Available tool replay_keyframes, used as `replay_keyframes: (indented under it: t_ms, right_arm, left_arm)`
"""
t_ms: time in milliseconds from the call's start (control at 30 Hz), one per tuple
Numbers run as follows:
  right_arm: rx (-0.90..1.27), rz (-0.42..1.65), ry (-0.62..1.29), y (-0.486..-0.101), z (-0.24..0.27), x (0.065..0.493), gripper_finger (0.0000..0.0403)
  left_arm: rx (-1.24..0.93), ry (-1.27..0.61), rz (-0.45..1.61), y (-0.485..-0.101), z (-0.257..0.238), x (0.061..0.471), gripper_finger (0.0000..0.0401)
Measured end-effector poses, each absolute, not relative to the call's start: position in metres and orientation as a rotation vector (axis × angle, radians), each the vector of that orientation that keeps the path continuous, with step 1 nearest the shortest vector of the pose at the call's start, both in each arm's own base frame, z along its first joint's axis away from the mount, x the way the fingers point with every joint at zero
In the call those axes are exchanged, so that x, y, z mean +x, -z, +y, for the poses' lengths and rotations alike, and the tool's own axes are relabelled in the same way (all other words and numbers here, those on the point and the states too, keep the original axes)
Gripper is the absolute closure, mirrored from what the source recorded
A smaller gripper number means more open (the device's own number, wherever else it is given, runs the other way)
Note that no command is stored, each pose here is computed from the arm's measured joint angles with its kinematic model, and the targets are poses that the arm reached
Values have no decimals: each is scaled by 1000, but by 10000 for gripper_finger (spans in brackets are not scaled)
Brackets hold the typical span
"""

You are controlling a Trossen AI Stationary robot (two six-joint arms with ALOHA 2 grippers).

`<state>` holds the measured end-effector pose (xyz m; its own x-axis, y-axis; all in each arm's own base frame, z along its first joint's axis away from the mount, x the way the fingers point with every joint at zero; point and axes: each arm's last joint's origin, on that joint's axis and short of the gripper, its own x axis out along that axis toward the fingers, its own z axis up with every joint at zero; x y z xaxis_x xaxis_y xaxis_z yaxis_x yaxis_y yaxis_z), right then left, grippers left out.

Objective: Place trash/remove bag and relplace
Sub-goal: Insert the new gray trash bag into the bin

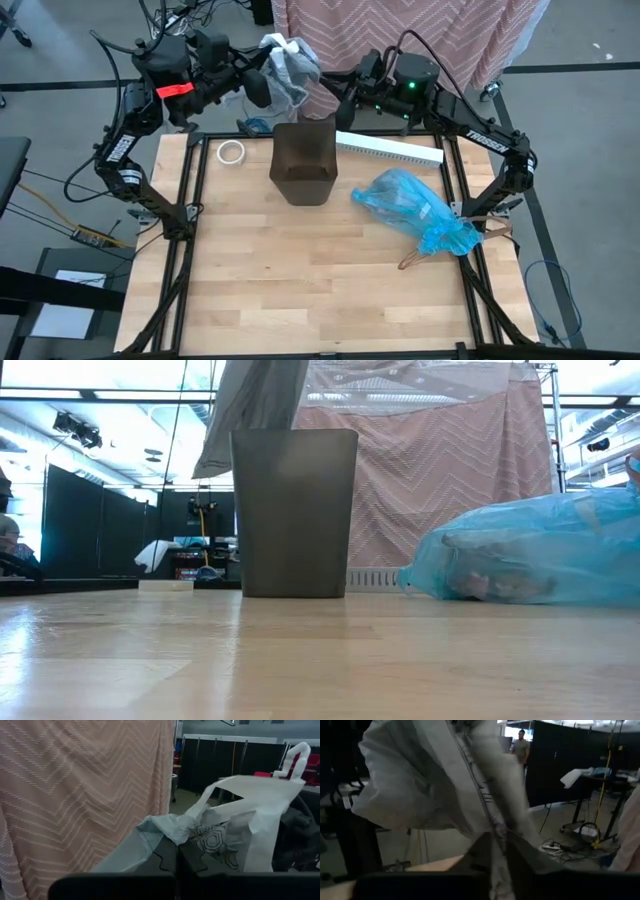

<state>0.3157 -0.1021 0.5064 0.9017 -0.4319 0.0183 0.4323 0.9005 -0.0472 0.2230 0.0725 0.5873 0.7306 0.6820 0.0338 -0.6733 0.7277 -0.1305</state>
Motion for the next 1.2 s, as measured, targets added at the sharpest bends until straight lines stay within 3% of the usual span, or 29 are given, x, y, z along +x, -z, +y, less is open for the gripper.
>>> replay_keyframes:
  t_ms: [100,367,533,733,867,1000,1200]
  right_arm:
    - [-98,4,451,-506,-102,316,394]
    - [-143,10,396,-506,-101,316,389]
    - [-126,8,294,-506,-97,318,336]
    - [-123,26,301,-504,-98,317,238]
    - [-124,30,363,-504,-100,317,193]
    - [-132,27,412,-505,-102,316,179]
    - [-136,11,412,-506,-102,316,192]
  left_arm:
    - [-102,-748,-77,-587,72,223,400]
    - [-76,-763,-66,-587,73,223,400]
    - [-76,-764,-67,-587,73,223,400]
    - [-80,-766,-68,-587,73,223,400]
    - [-82,-766,-69,-587,73,223,400]
    - [-83,-766,-69,-587,73,223,400]
    - [-83,-747,-68,-587,73,223,400]
